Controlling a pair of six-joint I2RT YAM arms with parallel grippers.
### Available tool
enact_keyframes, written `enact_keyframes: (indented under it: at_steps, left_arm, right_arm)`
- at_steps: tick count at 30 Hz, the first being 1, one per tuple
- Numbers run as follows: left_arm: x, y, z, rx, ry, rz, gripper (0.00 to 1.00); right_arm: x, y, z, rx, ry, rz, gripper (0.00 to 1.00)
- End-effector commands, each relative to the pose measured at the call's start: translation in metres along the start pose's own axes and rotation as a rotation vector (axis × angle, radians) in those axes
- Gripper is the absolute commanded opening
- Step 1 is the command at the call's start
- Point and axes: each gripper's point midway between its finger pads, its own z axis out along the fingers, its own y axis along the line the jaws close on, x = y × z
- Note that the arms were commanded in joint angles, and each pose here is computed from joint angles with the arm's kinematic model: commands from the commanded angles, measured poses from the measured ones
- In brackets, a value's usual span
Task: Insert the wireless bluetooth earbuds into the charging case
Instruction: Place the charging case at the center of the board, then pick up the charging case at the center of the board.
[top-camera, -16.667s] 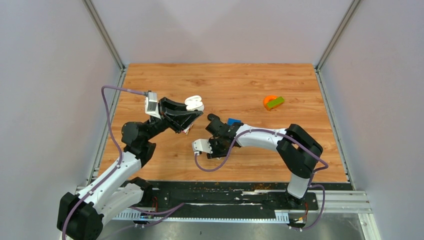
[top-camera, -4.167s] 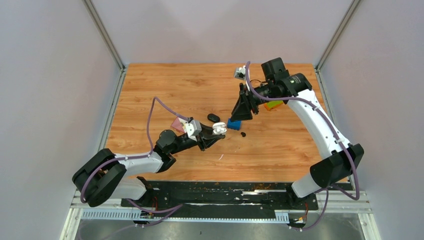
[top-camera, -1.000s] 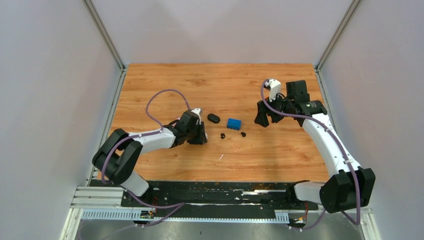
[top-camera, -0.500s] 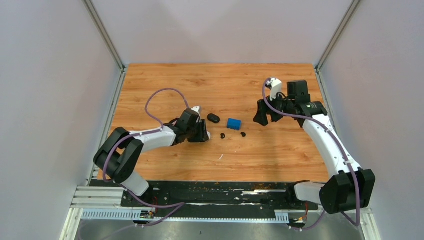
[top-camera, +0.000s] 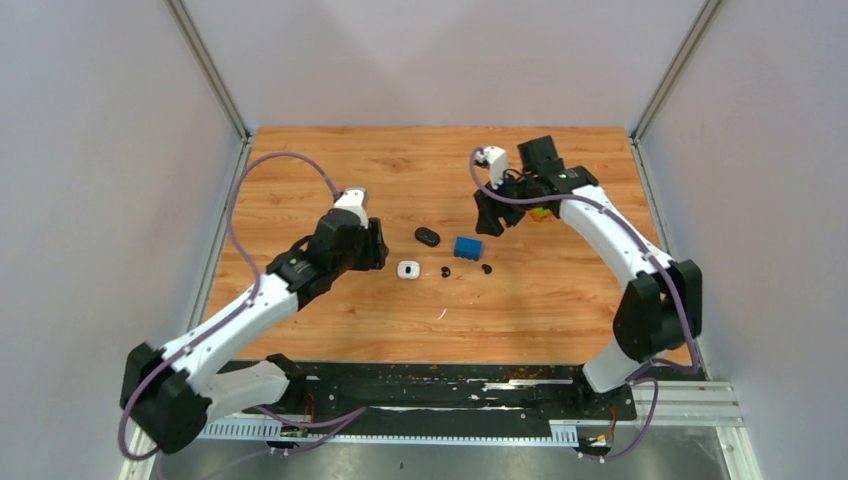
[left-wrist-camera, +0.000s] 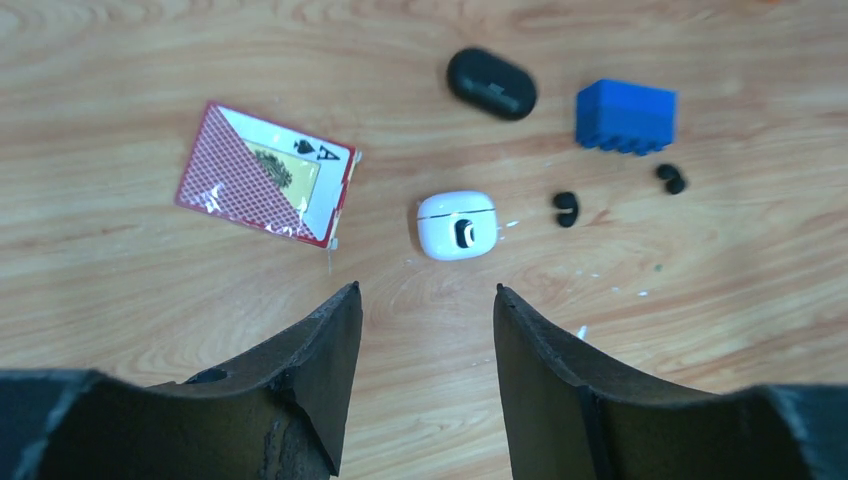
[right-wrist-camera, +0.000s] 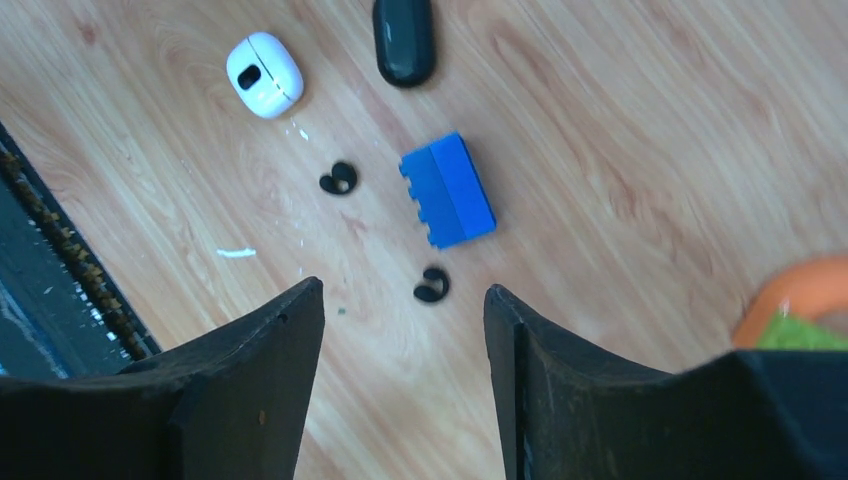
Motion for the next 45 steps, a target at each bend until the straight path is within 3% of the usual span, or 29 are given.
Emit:
enact_keyframes:
  at_steps: [1, 7, 13, 20, 32, 38, 43, 45]
  left_arm:
    - [-0.018, 0.004, -0.039, 0.053, -0.145, -0.005, 0.59]
    - [-0.002, 0.012, -0.063, 0.110, -0.213, -0.121, 0.65]
    - [0.006, 0.009, -0.073, 0.163, -0.213, -0.089, 0.65]
    - [0.002, -0.004, -0.071, 0.214, -0.201, -0.060, 0.64]
    - [0.010, -0.003, -0.064, 0.221, -0.187, -0.059, 0.63]
    - [0.012, -0.002, -0.061, 0.219, -0.190, -0.049, 0.62]
    - [0.013, -0.003, -0.053, 0.216, -0.187, -0.016, 0.62]
    - [0.013, -0.007, -0.048, 0.236, -0.181, 0.005, 0.62]
  right_arm:
    - [-0.024, 0.003, 0.040, 0.016, 0.053, -0.186, 0.59]
    - [-0.025, 0.005, 0.111, -0.004, 0.159, -0.250, 0.61]
    - [-0.035, -0.002, 0.155, 0.024, 0.182, -0.294, 0.67]
    - [-0.021, -0.013, 0.182, 0.028, 0.232, -0.305, 0.67]
    - [-0.002, 0.008, 0.201, -0.104, 0.242, -0.295, 0.64]
    - [0.005, 0.006, 0.210, -0.090, 0.265, -0.311, 0.55]
    - [0.005, 0.007, 0.202, -0.074, 0.259, -0.354, 0.30]
    - [-0.003, 0.010, 0.188, -0.062, 0.235, -0.373, 0.25]
